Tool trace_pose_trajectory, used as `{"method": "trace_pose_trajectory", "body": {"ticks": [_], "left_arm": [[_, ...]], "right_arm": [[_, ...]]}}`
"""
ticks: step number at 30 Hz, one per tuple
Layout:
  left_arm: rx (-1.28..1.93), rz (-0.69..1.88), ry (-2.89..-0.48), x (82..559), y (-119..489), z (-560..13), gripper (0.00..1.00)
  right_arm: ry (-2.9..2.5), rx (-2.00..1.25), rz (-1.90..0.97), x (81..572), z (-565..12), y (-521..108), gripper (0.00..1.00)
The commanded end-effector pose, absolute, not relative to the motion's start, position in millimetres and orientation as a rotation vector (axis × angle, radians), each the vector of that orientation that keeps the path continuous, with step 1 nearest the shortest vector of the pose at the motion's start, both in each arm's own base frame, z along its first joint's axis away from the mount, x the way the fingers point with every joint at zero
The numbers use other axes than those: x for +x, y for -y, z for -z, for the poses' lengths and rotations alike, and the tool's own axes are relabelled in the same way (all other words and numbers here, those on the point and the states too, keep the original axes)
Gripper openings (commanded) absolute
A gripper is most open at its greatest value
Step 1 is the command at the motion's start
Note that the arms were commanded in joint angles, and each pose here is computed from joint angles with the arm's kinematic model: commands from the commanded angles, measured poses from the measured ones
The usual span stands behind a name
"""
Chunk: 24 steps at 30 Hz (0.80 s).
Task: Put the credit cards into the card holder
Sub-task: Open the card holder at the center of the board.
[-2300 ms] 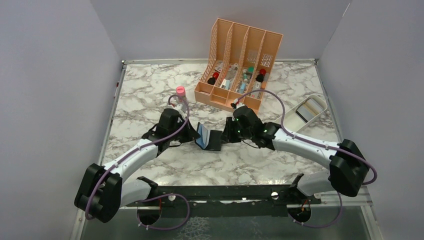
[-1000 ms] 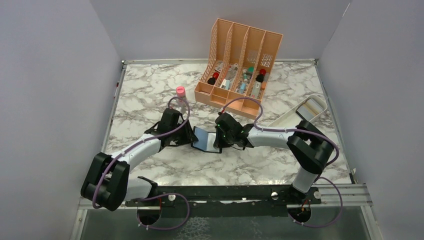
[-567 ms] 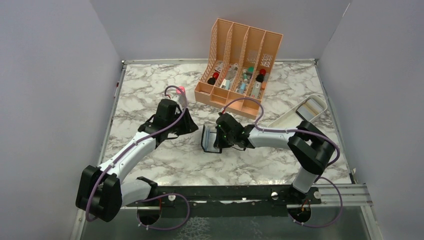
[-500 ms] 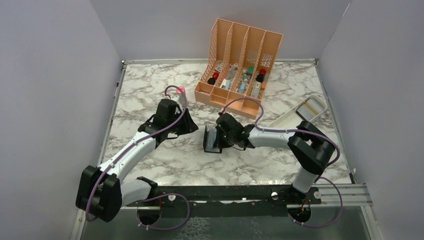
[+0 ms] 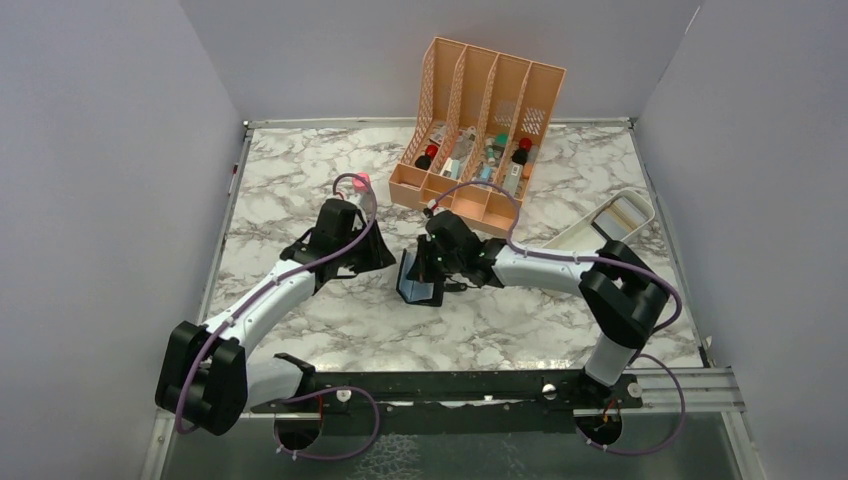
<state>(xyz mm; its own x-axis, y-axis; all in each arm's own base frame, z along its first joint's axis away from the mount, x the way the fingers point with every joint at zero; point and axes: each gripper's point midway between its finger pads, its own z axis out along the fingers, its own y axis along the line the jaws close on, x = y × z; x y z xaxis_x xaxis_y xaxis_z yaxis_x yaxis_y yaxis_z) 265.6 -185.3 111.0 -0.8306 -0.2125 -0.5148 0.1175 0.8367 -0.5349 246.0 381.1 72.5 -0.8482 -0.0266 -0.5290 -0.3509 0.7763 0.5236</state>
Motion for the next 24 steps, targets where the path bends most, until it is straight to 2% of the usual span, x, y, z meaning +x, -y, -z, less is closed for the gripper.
{"method": "trace_pose_trajectory", "body": {"ticks": [1, 8, 15, 24], "left_arm": [[-0.077, 0.7, -2.431, 269.2, 176.0, -111.4, 0.4], [-0.038, 0.848, -2.381, 266.4, 193.7, -132.6, 0.38], [-0.066, 0.923, -2.402, 258.9, 201.1, -115.2, 0.17], [-0.138, 0.918, -2.48, 257.5, 202.5, -67.2, 0.11]], "right_arm": [[-2.453, -0.317, -0.91, 247.1, -71.1, -394.8, 0.01], [-2.482, -0.325, -0.903, 249.9, -56.7, -401.6, 0.01], [-2.511, -0.324, -0.871, 251.4, -43.7, -401.6, 0.01], [-2.547, -0.304, -0.769, 247.6, -36.6, -381.1, 0.01]]}}
